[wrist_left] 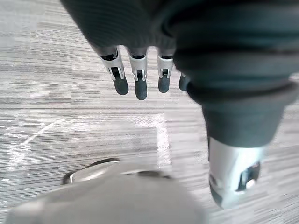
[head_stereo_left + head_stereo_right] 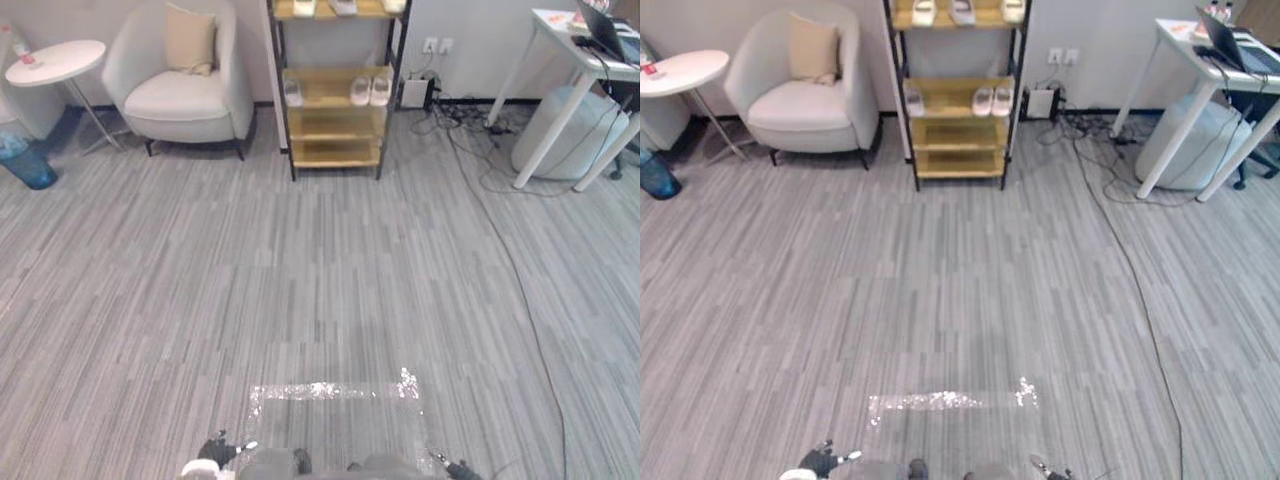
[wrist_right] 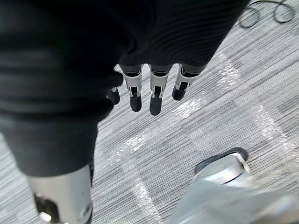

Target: Organize the slippers on the shoe rack

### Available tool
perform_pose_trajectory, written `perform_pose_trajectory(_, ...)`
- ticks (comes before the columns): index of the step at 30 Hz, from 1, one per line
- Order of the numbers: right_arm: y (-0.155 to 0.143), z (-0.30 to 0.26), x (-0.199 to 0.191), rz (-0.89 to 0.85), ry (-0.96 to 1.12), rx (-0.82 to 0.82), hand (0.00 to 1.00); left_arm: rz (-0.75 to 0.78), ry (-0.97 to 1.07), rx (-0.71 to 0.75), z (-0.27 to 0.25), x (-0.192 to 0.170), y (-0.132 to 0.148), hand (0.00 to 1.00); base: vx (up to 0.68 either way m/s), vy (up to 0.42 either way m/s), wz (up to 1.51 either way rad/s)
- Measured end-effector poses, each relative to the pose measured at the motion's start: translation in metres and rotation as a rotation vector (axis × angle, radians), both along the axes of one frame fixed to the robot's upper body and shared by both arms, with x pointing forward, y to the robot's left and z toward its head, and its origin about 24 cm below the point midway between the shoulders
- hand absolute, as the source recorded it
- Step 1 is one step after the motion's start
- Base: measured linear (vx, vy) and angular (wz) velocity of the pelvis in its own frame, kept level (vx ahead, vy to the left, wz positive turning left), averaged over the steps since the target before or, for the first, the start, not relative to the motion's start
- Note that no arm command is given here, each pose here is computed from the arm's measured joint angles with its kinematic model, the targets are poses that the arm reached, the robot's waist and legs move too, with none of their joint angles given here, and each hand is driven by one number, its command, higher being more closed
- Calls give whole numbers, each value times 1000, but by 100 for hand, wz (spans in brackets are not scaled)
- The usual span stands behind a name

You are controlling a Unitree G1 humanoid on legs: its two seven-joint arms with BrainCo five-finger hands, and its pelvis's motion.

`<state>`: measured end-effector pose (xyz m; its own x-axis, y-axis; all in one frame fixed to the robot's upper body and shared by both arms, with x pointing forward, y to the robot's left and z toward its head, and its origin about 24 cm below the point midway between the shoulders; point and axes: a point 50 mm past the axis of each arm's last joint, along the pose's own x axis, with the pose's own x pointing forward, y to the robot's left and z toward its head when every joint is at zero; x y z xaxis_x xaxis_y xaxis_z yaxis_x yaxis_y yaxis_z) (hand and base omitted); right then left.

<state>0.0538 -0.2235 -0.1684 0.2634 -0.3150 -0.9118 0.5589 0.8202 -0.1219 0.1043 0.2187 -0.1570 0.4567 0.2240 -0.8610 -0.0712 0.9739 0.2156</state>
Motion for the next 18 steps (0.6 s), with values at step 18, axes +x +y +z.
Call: perform_pose_trajectory(18,-11,6,25,32,-53,-36,0,-54,-2,-2,0,14,-12,0,358,167,-5)
